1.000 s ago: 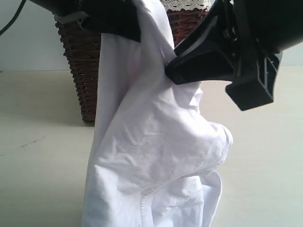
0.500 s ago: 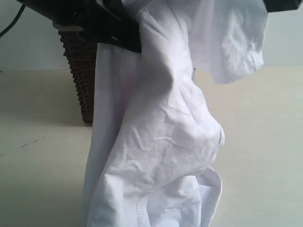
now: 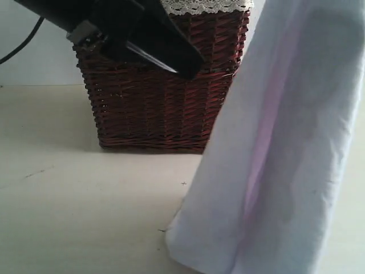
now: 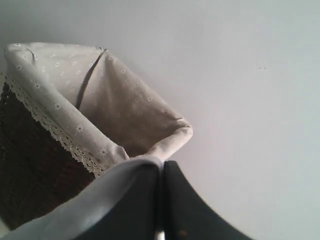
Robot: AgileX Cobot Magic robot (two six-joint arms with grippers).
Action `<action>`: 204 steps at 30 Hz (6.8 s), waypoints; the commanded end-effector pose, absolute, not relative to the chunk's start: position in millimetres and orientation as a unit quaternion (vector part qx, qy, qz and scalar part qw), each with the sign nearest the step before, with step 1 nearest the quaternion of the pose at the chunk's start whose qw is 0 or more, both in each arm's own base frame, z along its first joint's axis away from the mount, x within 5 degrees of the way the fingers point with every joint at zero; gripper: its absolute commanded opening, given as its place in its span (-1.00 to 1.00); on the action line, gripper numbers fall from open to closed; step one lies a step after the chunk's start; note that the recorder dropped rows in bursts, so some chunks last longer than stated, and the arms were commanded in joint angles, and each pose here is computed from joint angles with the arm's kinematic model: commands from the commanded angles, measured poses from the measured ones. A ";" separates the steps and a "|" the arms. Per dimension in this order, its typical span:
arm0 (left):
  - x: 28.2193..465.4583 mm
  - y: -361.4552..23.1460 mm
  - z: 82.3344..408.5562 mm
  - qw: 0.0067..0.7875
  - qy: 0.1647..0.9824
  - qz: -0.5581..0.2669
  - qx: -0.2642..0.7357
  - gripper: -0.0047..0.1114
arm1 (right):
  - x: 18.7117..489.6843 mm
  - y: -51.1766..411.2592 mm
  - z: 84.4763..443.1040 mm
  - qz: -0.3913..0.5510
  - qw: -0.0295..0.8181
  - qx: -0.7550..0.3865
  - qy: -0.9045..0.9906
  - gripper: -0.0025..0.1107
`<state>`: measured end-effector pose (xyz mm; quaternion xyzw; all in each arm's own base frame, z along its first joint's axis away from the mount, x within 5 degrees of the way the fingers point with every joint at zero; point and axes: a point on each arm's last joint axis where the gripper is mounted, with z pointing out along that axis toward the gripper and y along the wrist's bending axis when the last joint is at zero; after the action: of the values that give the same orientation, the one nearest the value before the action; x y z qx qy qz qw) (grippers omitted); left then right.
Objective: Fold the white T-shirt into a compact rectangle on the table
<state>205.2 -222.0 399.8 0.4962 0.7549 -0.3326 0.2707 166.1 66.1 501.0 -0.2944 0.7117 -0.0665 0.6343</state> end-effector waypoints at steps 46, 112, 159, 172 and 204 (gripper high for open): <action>262.4 -192.1 372.2 0.340 0.818 0.099 0.454 -0.92 | 189.0 57.5 489.6 -0.181 0.534 -0.312 0.764 -0.96; 166.0 -294.5 167.8 0.287 0.716 -0.175 0.612 -0.06 | 192.7 103.4 489.2 0.106 0.546 -0.282 0.782 -0.96; 204.3 -314.4 228.3 0.342 0.685 -0.200 0.612 -0.92 | 197.0 64.3 475.0 -0.130 0.463 -0.279 0.831 -0.96; 250.8 -151.1 301.8 0.278 0.792 -0.070 0.539 -0.92 | 210.7 59.2 465.4 -0.190 0.422 -0.261 0.847 -0.96; 237.2 -109.4 287.1 0.247 0.875 -0.183 0.373 -0.05 | 225.4 92.1 443.0 -0.064 0.388 -0.307 0.867 -0.96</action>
<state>239.1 -103.1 287.7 0.3849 0.8771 -0.1458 0.2476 220.9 90.3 441.6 -0.3037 0.8720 -0.0653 0.3784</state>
